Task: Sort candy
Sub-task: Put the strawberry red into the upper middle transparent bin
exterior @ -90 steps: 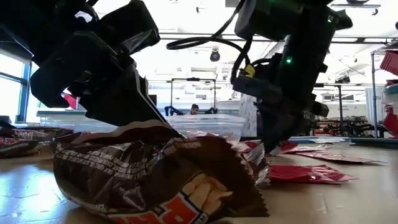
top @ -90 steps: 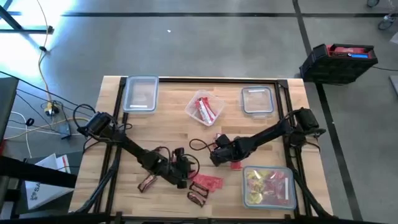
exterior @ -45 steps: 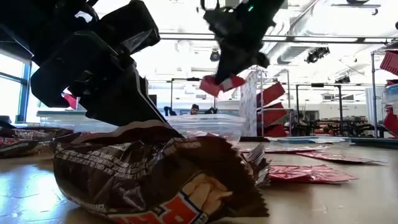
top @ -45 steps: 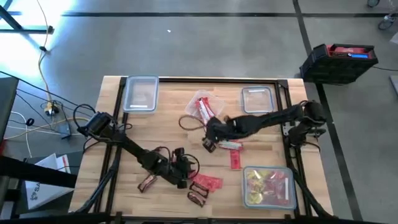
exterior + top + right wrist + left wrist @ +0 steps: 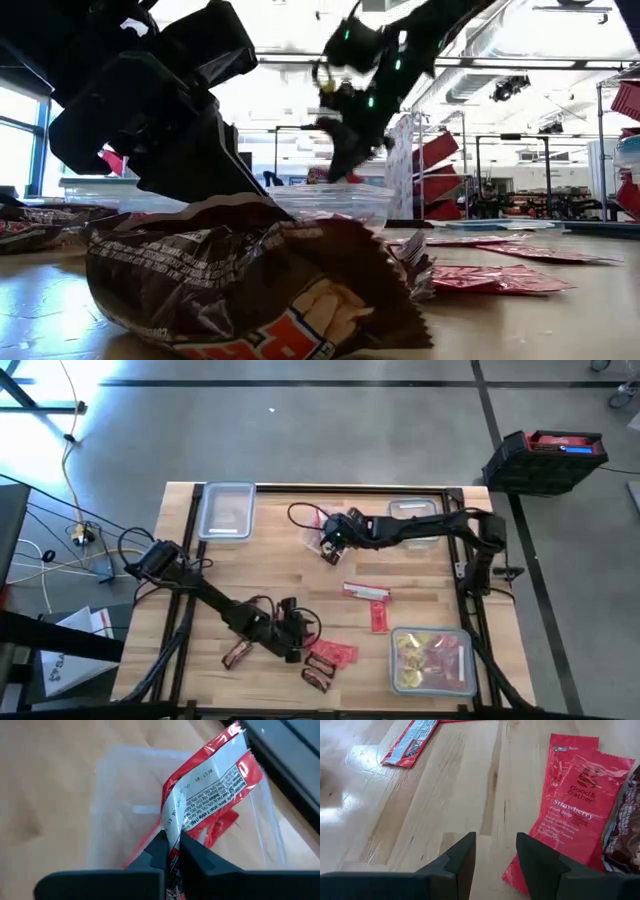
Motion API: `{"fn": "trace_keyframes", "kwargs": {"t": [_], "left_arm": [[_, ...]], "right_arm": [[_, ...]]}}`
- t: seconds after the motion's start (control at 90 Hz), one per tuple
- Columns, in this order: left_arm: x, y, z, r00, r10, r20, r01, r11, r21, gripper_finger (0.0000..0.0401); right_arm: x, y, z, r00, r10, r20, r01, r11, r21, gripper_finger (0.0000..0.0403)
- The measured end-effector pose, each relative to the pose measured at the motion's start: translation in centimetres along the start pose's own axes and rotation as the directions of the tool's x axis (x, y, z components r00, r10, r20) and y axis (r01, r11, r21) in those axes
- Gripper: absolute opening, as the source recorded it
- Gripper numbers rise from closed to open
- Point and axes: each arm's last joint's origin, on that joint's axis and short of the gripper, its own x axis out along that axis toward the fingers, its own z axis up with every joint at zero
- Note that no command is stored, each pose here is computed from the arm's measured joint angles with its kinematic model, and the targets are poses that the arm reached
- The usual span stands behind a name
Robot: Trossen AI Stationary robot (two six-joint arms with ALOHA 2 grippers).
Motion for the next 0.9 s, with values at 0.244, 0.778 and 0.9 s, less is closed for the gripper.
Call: {"fn": "trace_keyframes", "kwargs": {"t": [0.244,0.778,0.9], "left_arm": [[0.0,0.0,0.0,1.000,0.002,0.002,-0.002,1.000,0.000,0.0126],[0.0,0.0,0.0,1.000,0.003,0.003,-0.003,1.000,-0.001,0.0126],[0.0,0.0,0.0,1.000,0.003,0.003,-0.003,1.000,-0.001,0.0126]], "right_arm": [[1.8,0.1,-0.9,0.995,0.079,-0.065,-0.075,0.996,0.057,0.0092],[-6.8,1.3,0.2,0.994,0.111,-0.014,-0.111,0.993,-0.049,0.0135],[-10.1,3.3,-0.6,0.989,0.147,-0.015,-0.147,0.981,-0.129,0.0135]]}}
